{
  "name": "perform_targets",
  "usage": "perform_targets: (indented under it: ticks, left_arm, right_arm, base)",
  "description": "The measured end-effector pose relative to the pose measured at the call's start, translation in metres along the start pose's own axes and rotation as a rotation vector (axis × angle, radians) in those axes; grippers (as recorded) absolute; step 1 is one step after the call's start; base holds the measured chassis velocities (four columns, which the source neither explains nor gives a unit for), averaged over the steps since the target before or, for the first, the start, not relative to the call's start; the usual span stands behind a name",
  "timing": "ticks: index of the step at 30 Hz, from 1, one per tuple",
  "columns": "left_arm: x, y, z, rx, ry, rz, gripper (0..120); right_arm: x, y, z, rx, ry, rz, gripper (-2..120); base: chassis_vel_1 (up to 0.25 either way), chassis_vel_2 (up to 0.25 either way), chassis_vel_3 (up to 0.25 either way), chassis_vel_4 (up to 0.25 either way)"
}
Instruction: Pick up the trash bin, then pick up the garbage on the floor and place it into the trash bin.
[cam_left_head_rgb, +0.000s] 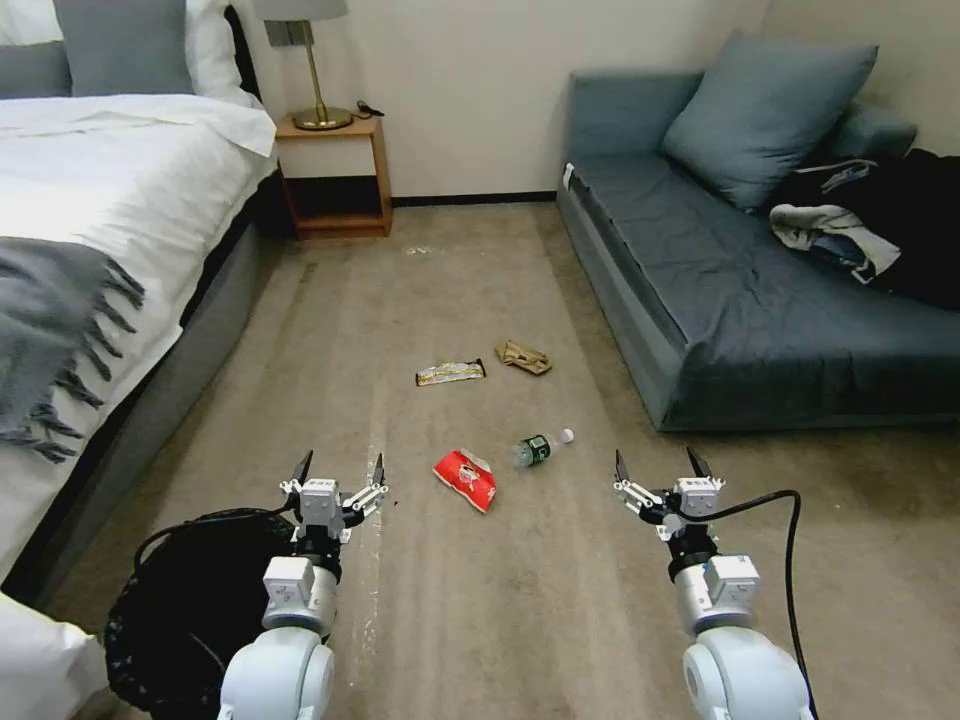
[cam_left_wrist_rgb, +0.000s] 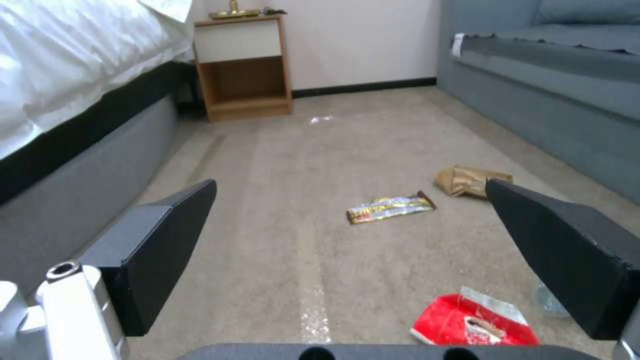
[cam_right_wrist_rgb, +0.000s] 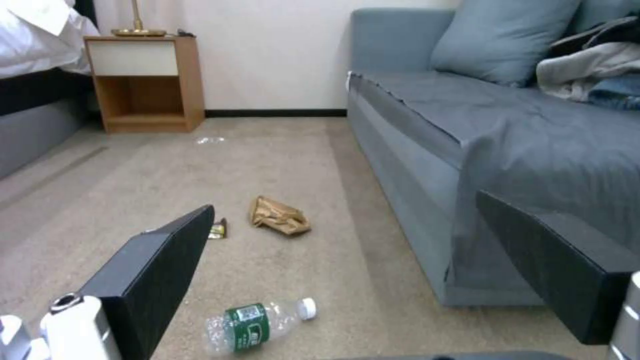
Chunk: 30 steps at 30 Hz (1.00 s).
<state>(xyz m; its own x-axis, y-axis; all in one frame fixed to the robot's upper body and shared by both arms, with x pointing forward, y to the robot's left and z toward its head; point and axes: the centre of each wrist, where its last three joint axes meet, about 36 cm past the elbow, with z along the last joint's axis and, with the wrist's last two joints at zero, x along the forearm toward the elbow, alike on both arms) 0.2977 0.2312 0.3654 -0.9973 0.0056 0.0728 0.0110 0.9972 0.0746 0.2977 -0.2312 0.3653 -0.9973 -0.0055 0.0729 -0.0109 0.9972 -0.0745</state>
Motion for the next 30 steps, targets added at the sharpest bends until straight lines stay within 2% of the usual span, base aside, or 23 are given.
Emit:
perform_targets:
  ticks: [30]
  left_arm:
    - [0.0,0.0,0.0,0.0,0.0,0.0,100]
  right_arm:
    - [0.0,0.0,0.0,0.0,0.0,0.0,100]
  base:
    - [0.0,0.0,0.0,0.0]
